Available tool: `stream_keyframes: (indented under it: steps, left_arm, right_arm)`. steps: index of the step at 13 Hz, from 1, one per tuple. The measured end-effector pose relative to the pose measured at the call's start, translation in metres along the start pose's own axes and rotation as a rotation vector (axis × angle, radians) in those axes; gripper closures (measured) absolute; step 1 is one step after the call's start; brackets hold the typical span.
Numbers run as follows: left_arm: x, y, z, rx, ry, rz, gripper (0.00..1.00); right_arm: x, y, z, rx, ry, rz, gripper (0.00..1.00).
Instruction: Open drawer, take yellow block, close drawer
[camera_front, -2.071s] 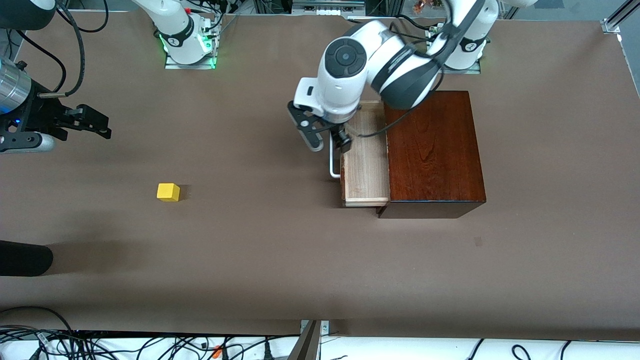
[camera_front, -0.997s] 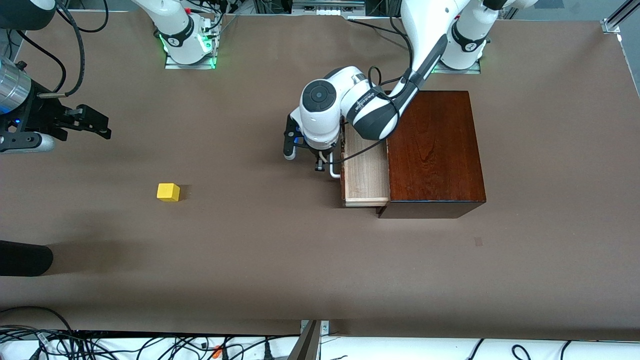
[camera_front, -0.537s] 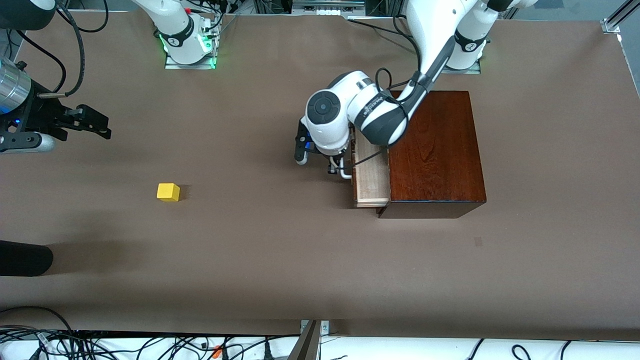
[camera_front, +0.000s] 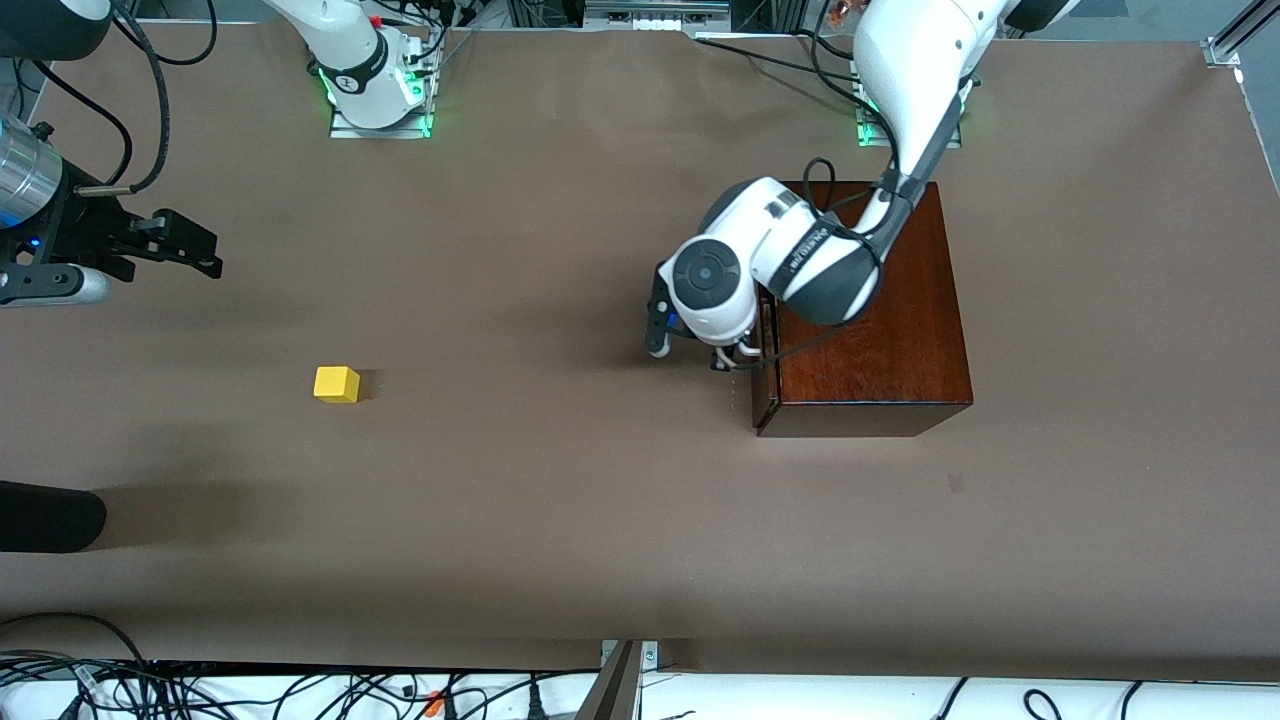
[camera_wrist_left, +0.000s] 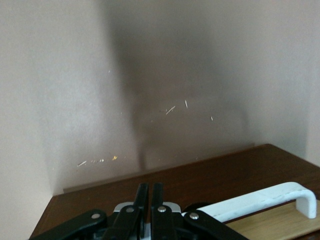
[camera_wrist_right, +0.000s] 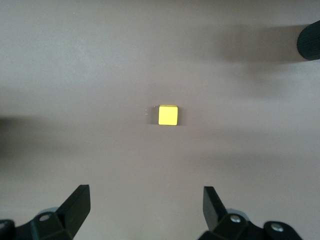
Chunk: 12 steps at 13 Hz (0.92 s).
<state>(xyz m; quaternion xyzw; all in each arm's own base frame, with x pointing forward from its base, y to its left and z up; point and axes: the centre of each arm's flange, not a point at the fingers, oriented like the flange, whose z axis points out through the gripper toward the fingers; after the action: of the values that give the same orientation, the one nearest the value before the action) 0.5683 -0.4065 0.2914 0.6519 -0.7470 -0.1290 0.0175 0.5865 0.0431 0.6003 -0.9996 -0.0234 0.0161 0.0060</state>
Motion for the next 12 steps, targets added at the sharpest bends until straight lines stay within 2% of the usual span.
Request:
stream_keyframes:
  steps: [1,3,5,7,8,10,12]
  left_arm:
    - [-0.002,-0.001,0.000,0.000,0.001,-0.001,0.91]
    - [-0.002,-0.002,-0.006,0.007,0.016,-0.007,0.77]
    - [-0.001,0.003,-0.035,0.014,0.094,-0.052,0.53]
    - [-0.007,0.017,-0.094,0.055,0.177,-0.197,0.31]
    - [-0.015,0.030,-0.128,0.076,0.192,-0.295,0.20]
    - [-0.056,0.054,-0.182,0.073,0.170,-0.487,0.00]
    - [-0.132,0.050,-0.225,0.104,0.174,-0.638,0.00]
  right_arm:
    - [0.000,0.000,0.000,0.000,0.000,0.000,0.00]
    - [0.000,0.000,0.000,0.000,0.000,0.000,0.00]
    - [0.000,0.000,0.000,0.000,0.000,0.000,0.00]
    - [0.000,0.000,0.000,0.000,0.001,0.000,0.00]
    - [0.000,0.000,0.000,0.000,0.001,0.000,0.00]
    - [0.000,0.000,0.000,0.000,0.000,0.000,0.00]
    - [0.000,0.000,0.000,0.000,0.000,0.000,0.00]
